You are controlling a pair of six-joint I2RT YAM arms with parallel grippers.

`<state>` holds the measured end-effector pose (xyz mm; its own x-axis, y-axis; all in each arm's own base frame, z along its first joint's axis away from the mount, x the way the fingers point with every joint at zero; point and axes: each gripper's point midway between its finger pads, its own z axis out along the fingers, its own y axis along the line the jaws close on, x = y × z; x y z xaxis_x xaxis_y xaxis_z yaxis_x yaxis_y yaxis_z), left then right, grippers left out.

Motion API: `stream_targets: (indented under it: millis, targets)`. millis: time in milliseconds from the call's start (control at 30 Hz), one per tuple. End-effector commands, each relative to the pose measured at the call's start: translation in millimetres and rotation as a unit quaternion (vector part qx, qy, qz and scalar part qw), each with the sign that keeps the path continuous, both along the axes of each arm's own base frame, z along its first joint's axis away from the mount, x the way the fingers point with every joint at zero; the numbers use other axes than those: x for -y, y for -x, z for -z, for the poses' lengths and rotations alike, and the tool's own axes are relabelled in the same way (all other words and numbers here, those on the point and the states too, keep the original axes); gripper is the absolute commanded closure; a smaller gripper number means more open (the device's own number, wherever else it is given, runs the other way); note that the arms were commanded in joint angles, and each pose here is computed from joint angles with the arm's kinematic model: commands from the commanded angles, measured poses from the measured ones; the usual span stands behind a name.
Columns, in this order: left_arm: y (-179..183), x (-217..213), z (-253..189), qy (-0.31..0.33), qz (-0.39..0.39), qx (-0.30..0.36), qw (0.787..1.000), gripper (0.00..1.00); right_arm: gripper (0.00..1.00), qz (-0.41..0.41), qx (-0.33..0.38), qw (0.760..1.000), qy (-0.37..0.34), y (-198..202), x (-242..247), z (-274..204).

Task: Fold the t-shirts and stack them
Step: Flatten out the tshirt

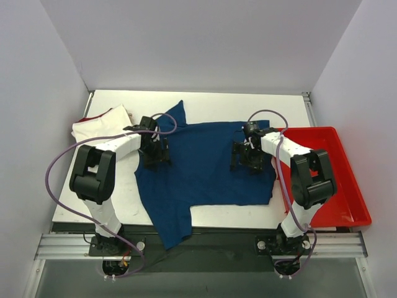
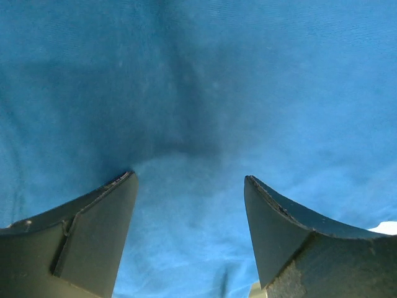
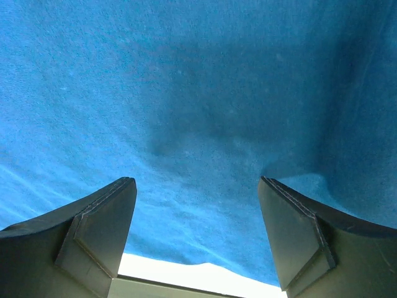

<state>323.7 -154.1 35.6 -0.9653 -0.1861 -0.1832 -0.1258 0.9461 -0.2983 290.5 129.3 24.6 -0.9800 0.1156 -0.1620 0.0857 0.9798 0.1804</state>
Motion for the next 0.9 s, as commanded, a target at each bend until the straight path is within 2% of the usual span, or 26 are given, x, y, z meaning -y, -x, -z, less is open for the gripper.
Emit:
stream_targets:
  millis: [0,400,633,700,833,867]
  targets:
    - [-11,8,0,0.02,0.014,0.006,1.0,0.2,0.19,0.003,-0.01,1.0,0.001,9,1,-5]
    - [-46,-16,41,-0.042,0.015,-0.026,0.999,0.2,0.19,0.015,-0.044,0.999,-0.009,-11,-11,13]
    - [-94,-20,41,-0.063,0.029,-0.013,0.997,0.19,0.19,0.033,-0.05,0.998,-0.014,-43,-14,10]
    - [-118,-17,31,-0.066,0.031,0.011,0.997,0.2,0.19,0.038,-0.054,0.998,-0.015,-50,-14,12]
    - [-142,-22,44,-0.081,0.036,0.003,0.996,0.19,0.19,0.038,-0.048,0.998,-0.02,-71,-19,3]
    - [-157,-19,35,-0.079,0.037,0.024,0.996,0.19,0.19,0.038,-0.052,0.998,-0.019,-73,-20,5]
